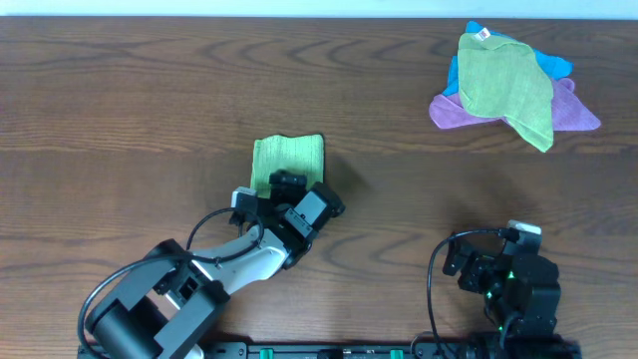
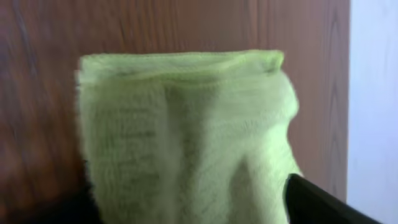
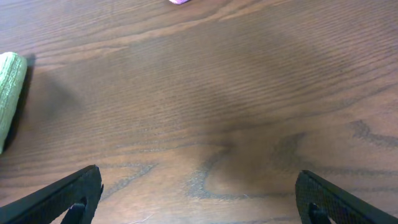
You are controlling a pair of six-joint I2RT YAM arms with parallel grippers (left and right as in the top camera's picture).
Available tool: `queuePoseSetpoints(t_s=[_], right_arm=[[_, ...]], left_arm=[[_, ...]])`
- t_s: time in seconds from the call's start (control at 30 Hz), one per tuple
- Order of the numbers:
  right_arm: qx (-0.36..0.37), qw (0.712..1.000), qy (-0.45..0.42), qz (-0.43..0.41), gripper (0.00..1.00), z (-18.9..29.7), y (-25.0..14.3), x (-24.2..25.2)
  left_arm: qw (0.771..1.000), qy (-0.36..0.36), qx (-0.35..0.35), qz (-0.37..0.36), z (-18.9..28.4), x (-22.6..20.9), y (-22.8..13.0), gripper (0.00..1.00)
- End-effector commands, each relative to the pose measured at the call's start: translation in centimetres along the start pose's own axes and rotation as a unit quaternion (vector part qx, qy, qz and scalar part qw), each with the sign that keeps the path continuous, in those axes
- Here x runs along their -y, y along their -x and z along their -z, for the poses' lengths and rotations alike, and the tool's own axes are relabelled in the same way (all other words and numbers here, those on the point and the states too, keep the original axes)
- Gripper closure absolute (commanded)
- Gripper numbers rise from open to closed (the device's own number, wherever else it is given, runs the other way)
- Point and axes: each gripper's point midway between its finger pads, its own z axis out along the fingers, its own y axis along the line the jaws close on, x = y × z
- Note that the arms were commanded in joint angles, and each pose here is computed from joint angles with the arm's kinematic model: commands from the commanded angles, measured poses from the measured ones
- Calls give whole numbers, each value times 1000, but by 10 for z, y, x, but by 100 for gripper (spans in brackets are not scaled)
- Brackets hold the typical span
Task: Fold the cloth
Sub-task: 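Move the left gripper to the cloth's near edge and grasp it, then lift the folded cloth and carry it to the table's far left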
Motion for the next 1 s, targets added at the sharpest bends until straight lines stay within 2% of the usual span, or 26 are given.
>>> queuePoseSetpoints(t_s=[0.0, 0.03, 0.1, 0.13, 0.33, 0.6, 0.8, 0.97], right_arm=[[-2, 1000, 4, 8, 1, -1, -3, -1], [-2, 1000, 4, 8, 1, -1, -3, -1], [-2, 1000, 4, 8, 1, -1, -3, -1], [-2, 1000, 4, 8, 1, -1, -3, -1], [-2, 1000, 4, 8, 1, -1, -3, -1], [-2, 1000, 4, 8, 1, -1, -3, -1], [-2, 1000, 4, 8, 1, -1, -3, -1], [-2, 1000, 4, 8, 1, -1, -3, -1]], left_arm=[[999, 48, 15, 3, -13, -35, 10, 60], [999, 48, 15, 3, -13, -35, 10, 71], [999, 47, 15, 4, -13, -35, 10, 78], [999, 47, 15, 4, -13, -35, 10, 93], [999, 20, -1, 27, -13, -20, 2, 94], [994, -53, -34, 94, 14, 39, 2, 94], [980, -107, -44, 161, 41, 86, 31, 94], [971, -128, -5, 203, 36, 103, 70, 94]])
